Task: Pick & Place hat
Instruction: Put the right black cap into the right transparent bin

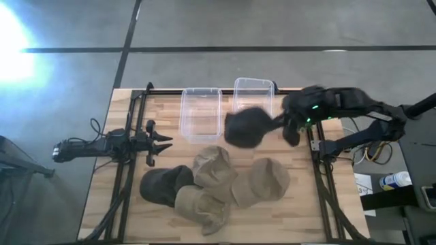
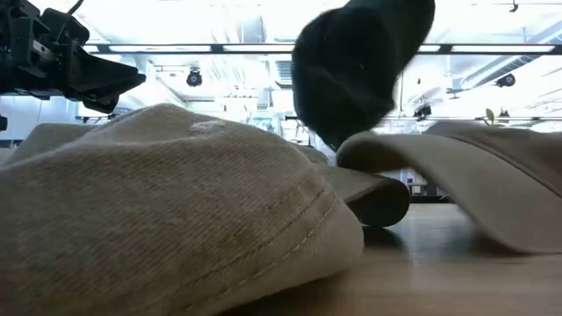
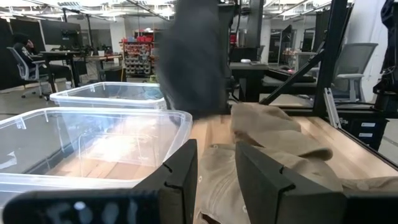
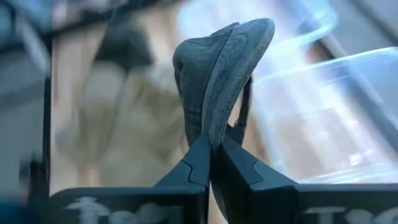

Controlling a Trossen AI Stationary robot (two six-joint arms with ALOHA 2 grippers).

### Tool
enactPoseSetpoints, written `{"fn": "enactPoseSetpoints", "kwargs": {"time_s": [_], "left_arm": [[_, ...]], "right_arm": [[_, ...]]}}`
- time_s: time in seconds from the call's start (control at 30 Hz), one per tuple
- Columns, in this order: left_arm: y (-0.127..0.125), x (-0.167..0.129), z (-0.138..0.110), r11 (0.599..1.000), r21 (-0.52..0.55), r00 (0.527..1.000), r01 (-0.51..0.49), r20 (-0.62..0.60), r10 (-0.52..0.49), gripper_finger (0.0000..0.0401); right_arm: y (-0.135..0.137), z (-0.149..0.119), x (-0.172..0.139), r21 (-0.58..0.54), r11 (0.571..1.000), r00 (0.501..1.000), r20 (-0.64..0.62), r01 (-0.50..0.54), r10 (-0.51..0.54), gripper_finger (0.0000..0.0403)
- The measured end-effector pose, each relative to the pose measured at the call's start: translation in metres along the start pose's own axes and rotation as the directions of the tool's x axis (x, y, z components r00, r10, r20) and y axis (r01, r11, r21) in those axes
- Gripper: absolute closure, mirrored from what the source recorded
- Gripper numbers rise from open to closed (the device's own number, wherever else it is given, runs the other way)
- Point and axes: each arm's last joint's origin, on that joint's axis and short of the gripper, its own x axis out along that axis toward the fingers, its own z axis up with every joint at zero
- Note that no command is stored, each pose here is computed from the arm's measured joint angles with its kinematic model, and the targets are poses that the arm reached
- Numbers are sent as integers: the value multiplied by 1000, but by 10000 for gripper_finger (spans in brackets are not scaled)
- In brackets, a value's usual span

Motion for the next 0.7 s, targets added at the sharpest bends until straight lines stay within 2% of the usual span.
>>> {"fn": "enactPoseSetpoints", "kwargs": {"time_s": [0.1, 0.2, 0.3, 0.4, 0.57, 0.7], "left_arm": [[0, 0, 0, 1000, 0, 1000, 0, 0, 0, 298], [0, 0, 0, 1000, 0, 1000, 0, 0, 0, 298], [0, 0, 0, 1000, 0, 1000, 0, 0, 0, 298], [0, 0, 0, 1000, 0, 1000, 0, 0, 0, 298], [0, 0, 0, 1000, 0, 1000, 1, 0, -1, 298], [0, 0, 0, 1000, 0, 1000, 1, 0, -1, 298]], "right_arm": [[-11, 3, -20, 172, 975, 972, 164, 141, -169, 390], [-24, 4, -32, 337, 892, 883, 252, 303, -395, 390], [-38, 6, -35, 417, 827, 826, 254, 377, -504, 390], [-52, 11, -23, 448, 807, 838, 198, 384, -509, 390], [-76, 18, 18, 477, 809, 908, 54, 342, -416, 390], [-96, 16, 52, 498, 780, 915, -76, 379, -396, 390]]}}
